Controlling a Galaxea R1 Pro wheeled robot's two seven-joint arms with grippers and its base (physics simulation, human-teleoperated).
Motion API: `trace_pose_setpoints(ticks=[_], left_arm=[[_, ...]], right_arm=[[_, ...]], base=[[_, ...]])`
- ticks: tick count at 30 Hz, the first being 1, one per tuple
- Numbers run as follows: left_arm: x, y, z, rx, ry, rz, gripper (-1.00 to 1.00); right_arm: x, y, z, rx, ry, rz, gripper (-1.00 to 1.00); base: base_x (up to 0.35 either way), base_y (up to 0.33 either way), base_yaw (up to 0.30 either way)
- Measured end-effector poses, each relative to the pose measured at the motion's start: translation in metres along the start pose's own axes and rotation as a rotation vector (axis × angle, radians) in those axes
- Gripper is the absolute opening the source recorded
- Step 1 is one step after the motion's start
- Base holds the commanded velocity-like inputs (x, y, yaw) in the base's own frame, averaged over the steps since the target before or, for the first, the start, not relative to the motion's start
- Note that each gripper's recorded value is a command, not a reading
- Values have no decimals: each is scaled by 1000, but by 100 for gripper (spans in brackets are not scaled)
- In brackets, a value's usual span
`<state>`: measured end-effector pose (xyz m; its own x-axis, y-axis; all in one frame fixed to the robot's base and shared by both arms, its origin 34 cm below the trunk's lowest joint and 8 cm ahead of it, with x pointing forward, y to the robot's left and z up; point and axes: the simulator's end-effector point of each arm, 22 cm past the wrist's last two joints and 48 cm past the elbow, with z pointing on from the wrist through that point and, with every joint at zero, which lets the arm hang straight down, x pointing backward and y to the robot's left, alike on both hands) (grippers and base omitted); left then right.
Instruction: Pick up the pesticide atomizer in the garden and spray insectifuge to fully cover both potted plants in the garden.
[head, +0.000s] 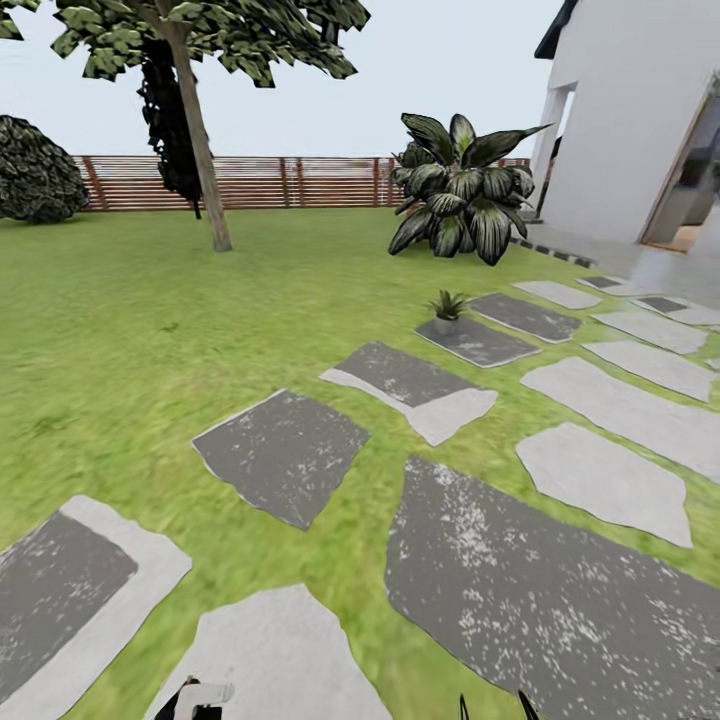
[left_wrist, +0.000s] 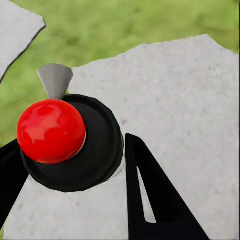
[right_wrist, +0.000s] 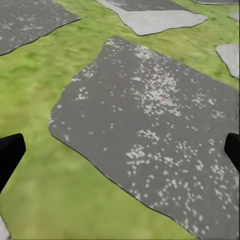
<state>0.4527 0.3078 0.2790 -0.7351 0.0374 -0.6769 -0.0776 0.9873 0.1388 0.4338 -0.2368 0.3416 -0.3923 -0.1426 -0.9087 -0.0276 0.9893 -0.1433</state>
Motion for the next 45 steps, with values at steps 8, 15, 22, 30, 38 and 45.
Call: trace_pose_setpoints(ticks=[8,15,22,30,38,45], left_arm=[[2,1,0,-1,3,1,-100],[2,1,0,-2,5,-1,-100],[2,1,0,-2,5,-1,-100],[2,1,0,-1,4,1,-100],[2,1,0,-1,4,1,-100],[3,1,0,-1,5,1,-100]], right_arm=[[1,2,0,-6,2,0,100],[2,0,0,1,5,1,100],[2,1,0,-7,4,-4,100],[2,0,0,-4,4,-3,100],[2,0,0,-4,4,-3,100],[2,0,0,-4,4,-3,100]], base=[[282,-144,-300],[282,-143,-254],[282,-142,-269],[287,-123,-282],[324,-11,-283],[331,0,-283]])
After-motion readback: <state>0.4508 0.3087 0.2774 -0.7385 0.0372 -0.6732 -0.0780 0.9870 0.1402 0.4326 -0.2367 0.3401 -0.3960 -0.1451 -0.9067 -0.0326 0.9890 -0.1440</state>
